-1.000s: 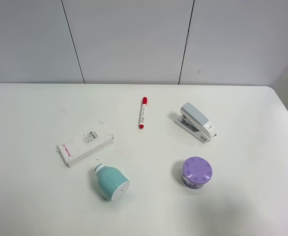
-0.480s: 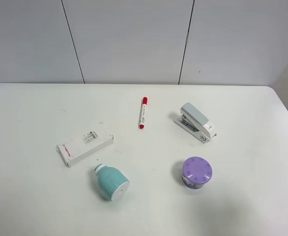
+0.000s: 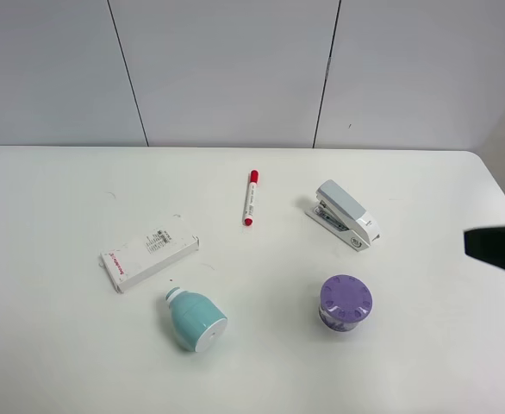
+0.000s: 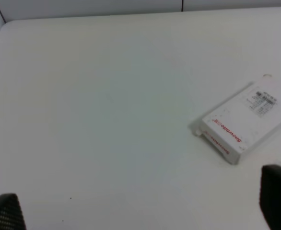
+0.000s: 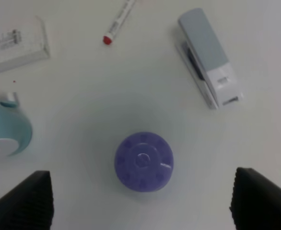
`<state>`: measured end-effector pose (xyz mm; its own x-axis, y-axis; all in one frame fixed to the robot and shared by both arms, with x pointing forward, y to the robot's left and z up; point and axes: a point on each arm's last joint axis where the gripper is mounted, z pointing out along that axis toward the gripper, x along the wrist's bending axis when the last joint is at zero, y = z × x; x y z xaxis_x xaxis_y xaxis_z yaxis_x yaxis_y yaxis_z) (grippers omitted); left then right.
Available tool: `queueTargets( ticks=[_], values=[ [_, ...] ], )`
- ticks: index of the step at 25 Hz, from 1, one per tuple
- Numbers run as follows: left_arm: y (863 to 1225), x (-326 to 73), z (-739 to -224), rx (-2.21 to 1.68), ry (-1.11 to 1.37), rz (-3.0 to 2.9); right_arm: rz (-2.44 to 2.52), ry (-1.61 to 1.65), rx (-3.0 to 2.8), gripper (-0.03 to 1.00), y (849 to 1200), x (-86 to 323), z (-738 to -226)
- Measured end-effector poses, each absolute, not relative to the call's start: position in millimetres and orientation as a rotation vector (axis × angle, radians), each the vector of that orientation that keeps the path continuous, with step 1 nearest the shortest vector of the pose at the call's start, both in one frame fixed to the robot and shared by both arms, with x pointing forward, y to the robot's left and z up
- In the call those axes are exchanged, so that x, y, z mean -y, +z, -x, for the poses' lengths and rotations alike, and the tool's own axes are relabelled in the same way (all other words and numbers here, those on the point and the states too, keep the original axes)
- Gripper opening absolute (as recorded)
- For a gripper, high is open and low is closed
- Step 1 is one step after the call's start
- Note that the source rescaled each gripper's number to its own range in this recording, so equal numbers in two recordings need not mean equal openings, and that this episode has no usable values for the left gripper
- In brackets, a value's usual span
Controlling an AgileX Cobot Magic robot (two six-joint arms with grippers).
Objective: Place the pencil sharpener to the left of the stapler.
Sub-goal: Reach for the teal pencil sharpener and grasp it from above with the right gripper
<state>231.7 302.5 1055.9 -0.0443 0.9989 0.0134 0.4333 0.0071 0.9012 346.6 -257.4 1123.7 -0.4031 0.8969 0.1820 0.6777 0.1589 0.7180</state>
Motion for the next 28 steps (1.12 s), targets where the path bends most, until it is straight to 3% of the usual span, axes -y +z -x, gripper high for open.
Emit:
queueTargets(
  ticks=[4,10,18,28],
  values=[
    [1055.9,-302.5,-231.7,-1.568,1.000,-1.512,-1.400,1.003,-2.378,0.20,1141.1,227.3,-411.0],
    [1055.9,-302.5,-231.7,-1.568,1.000,-1.512,-1.206,0.841,-2.713,0.20,1128.7,125.9,-473.3],
    [1055.9,-302.5,-231.7,-1.568,1.000,-1.512,-1.070,0.678,-3.022,0.20,1073.0,5.2,-470.7],
    [1055.9,-302.5,-231.7,-1.568,1.000,-1.512,-1.228,0.357,-3.069,0.20,1011.2,-58.8,-439.4]
  ],
)
